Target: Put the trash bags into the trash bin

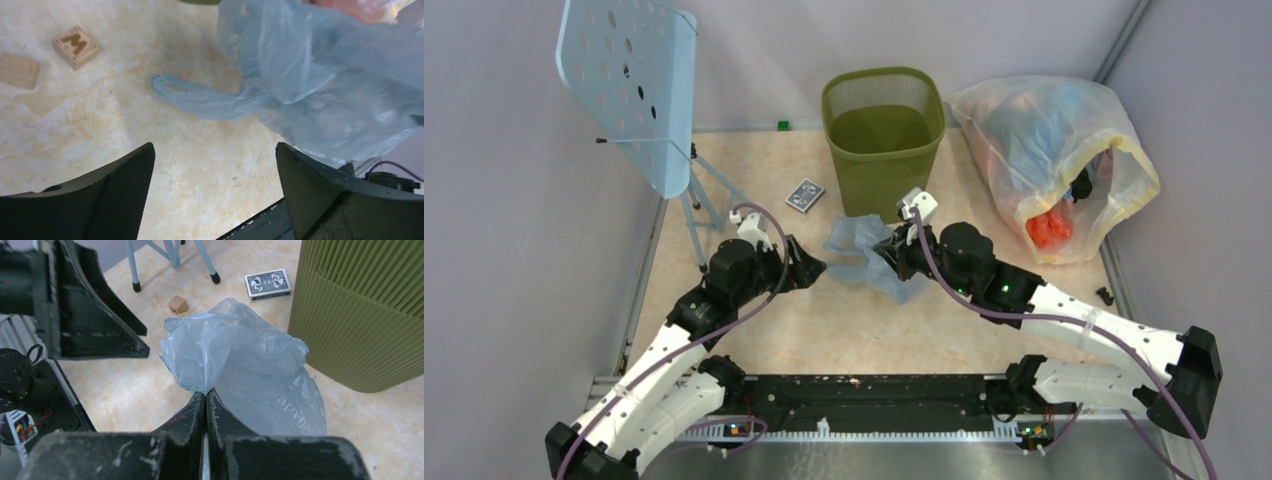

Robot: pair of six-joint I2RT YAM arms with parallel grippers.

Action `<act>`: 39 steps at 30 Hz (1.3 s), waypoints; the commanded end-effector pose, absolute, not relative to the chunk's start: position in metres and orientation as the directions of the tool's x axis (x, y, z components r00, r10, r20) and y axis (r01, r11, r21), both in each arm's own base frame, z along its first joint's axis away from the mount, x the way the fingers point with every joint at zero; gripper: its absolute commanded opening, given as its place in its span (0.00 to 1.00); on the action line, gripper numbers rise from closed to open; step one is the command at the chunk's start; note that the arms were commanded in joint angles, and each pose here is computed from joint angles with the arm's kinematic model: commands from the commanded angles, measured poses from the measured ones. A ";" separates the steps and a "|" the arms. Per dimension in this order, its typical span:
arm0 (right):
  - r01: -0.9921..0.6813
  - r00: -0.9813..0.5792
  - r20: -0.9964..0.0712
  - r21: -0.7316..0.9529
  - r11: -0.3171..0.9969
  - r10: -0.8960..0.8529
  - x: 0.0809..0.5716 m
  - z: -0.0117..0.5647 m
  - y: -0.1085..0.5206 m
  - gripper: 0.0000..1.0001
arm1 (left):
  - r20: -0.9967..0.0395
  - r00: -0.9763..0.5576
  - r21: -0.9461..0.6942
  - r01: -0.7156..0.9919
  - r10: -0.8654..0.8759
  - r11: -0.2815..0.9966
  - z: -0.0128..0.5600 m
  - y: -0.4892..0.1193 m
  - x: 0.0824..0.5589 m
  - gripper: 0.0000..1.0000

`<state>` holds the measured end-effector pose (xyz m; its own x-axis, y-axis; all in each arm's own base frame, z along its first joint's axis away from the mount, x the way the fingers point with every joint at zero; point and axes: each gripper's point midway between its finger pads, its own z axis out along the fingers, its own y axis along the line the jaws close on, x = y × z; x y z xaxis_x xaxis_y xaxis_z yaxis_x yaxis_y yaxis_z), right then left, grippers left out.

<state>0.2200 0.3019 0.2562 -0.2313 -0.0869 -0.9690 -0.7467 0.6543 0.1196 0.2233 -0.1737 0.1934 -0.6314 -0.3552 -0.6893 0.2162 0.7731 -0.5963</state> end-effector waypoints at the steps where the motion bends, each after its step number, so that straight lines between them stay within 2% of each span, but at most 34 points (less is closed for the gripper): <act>1: -0.725 -0.252 -0.967 0.178 0.666 -0.016 0.219 0.270 0.295 0.00 | -0.693 -0.639 -0.605 0.266 -0.333 0.750 0.180 -0.182 0.222 0.95; 4: -0.703 -0.270 -0.963 0.196 0.684 -0.002 0.220 0.269 0.290 0.00 | -0.697 -0.637 -0.608 0.281 -0.330 0.743 0.175 -0.183 0.220 0.94; 7: -0.702 -0.277 -0.961 0.211 0.681 0.013 0.219 0.271 0.289 0.00 | -0.725 -0.624 -0.599 0.363 -0.292 0.714 0.176 -0.190 0.215 0.94; 11: -0.701 -0.296 -0.955 0.240 0.672 0.032 0.217 0.278 0.290 0.00 | -0.764 -0.600 -0.588 0.496 -0.238 0.639 0.178 -0.204 0.204 0.99; 20: -0.705 -0.324 -0.943 0.290 0.648 0.069 0.215 0.286 0.295 0.00 | -0.812 -0.527 -0.568 0.609 -0.253 0.553 0.191 -0.218 0.204 0.99; 32: -0.719 -0.346 -0.936 0.309 0.623 0.065 0.210 0.280 0.300 0.00 | -0.811 -0.489 -0.573 0.558 -0.320 0.600 0.208 -0.219 0.235 0.99; 39: -0.716 -0.359 -0.931 0.319 0.621 0.065 0.207 0.275 0.298 0.00 | -0.807 -0.473 -0.585 0.555 -0.354 0.591 0.220 -0.223 0.247 0.91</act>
<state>0.2065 0.2984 0.2566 -0.3801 0.0063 -0.9249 -0.7098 0.6391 0.2960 0.2323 -0.2177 0.1753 -0.5731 -0.2849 -0.7684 0.4922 0.6300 -0.6007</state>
